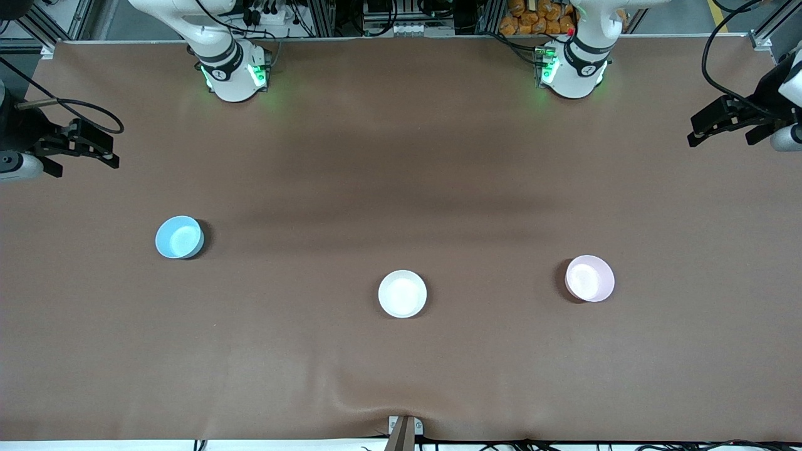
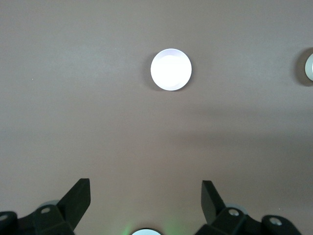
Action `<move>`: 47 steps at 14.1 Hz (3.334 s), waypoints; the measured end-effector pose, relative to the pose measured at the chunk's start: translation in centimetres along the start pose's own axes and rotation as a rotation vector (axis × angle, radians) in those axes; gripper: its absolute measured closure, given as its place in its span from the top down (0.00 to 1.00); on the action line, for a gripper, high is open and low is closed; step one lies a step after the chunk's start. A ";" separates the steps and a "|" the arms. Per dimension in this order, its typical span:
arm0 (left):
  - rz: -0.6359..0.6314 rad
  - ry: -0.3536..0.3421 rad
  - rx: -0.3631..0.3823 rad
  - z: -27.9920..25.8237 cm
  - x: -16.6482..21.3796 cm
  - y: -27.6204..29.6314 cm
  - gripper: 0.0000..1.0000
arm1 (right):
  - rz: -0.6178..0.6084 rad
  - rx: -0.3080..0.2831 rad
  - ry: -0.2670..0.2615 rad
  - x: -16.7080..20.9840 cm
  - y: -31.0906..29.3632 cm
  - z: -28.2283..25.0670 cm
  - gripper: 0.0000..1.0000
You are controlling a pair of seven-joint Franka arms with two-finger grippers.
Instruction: Stack pink and blue bowls on white bowl
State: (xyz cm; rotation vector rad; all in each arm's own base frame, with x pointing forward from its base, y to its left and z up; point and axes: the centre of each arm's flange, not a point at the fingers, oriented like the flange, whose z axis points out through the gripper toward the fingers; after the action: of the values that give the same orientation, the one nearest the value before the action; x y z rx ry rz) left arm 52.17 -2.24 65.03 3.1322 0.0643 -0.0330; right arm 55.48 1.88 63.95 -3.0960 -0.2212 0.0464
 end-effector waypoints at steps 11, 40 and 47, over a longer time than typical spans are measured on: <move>-0.002 -0.002 0.000 0.0 0.0 -0.1 1.00 | 0.000 0.000 0.000 0.0 0.0 0.0 1.00; -0.049 -0.008 0.002 -0.5 -0.1 -2.5 1.00 | 0.006 0.003 -0.022 -0.2 0.3 0.5 1.00; -0.040 -0.040 0.004 1.1 0.2 -2.0 1.00 | 0.007 0.003 -0.023 -0.2 0.3 0.5 1.00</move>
State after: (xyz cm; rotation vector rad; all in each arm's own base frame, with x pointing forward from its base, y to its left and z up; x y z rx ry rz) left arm 52.30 -0.21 63.87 3.1323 0.1263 -0.0968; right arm 55.33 1.53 63.41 -3.0949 -0.2115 0.0823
